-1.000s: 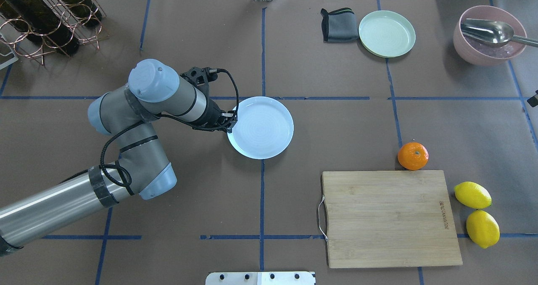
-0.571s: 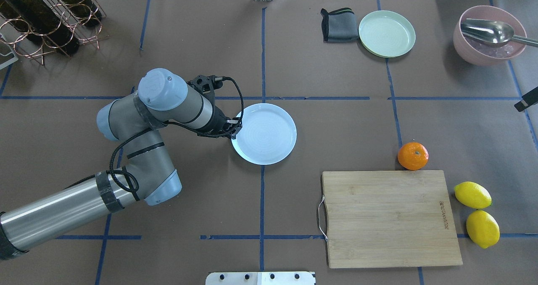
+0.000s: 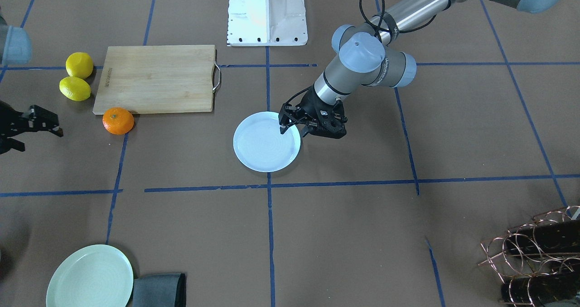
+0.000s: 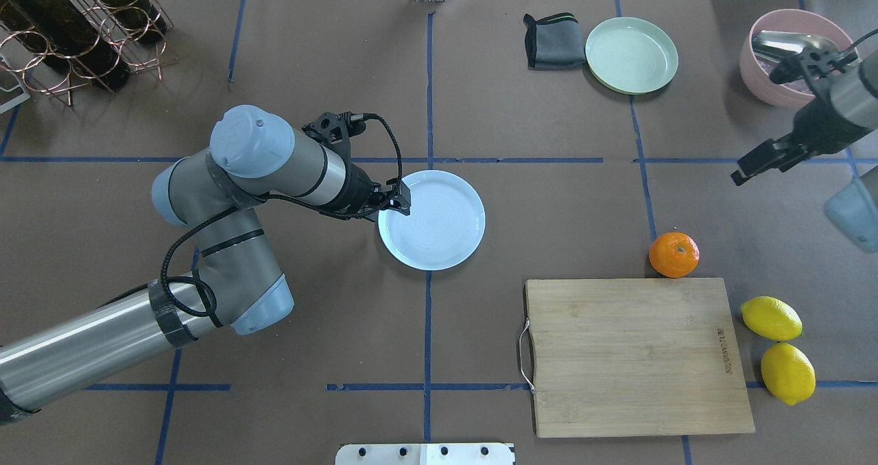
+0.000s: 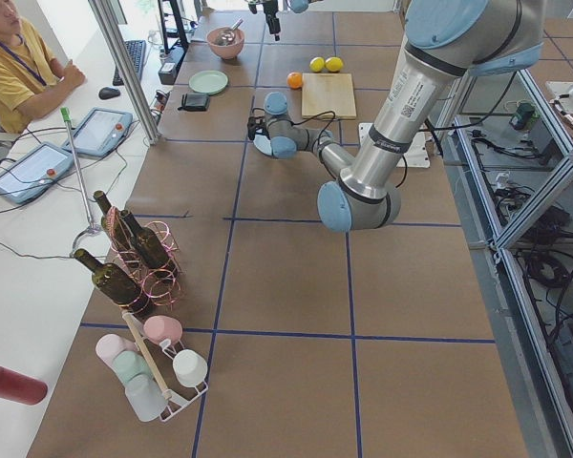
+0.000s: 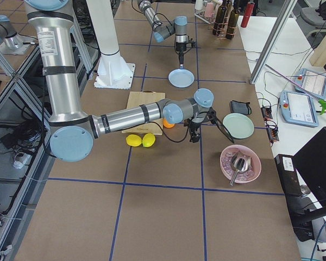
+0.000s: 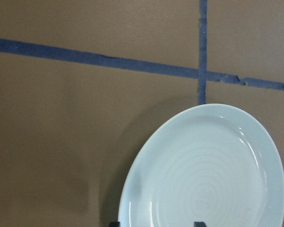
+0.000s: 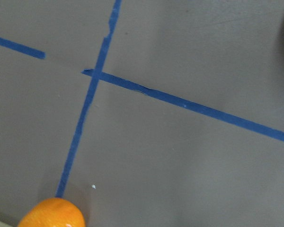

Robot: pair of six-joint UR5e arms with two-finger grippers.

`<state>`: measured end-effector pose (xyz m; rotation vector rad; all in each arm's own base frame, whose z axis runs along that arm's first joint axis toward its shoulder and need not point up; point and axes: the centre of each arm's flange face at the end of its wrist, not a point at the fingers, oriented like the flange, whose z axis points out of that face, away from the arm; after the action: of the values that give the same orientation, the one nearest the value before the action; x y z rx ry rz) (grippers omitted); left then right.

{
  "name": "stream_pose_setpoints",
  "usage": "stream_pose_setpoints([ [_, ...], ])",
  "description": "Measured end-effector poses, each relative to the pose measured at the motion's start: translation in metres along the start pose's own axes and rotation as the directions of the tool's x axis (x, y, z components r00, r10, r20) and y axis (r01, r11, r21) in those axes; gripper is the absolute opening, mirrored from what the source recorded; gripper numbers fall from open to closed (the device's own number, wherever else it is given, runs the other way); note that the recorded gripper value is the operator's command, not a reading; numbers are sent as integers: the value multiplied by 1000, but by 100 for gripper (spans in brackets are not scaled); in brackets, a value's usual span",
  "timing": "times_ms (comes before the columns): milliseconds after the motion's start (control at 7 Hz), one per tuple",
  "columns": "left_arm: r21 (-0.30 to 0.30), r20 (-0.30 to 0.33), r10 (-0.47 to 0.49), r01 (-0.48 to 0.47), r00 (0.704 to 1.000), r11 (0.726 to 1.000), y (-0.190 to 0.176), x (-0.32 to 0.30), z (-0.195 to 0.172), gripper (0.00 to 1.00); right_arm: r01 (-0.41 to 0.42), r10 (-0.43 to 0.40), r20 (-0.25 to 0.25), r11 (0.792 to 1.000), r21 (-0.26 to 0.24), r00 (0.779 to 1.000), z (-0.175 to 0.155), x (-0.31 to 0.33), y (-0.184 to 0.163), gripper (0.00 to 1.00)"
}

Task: Pick orange to plate
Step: 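Hold the plate with the left gripper while the right gripper reaches to the orange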

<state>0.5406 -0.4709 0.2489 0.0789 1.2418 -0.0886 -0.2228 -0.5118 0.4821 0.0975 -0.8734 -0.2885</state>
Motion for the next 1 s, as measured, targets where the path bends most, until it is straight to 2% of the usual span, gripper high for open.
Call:
stream_pose_setpoints([
  [143, 6, -7, -6, 6, 1000, 1000, -2, 1, -4, 69, -27, 28, -26, 999, 37, 999, 20, -59, 9, 100],
  [429, 16, -9, -11, 11, 1000, 1000, -8, 0, -9, 69, -134, 139, -50, 988, 79, 989, 43, -113, 28, 100],
  [714, 18, -10, -13, 13, 1000, 1000, -9, 0, -10, 69, -229, 236, -75, 969, 89, 969, 55, -109, 42, 100],
  [1000, 21, -10, -13, 14, 1000, 1000, -10, 0, -11, 69, -237, 245, -109, 968, 81, 963, 72, -107, 56, 100],
])
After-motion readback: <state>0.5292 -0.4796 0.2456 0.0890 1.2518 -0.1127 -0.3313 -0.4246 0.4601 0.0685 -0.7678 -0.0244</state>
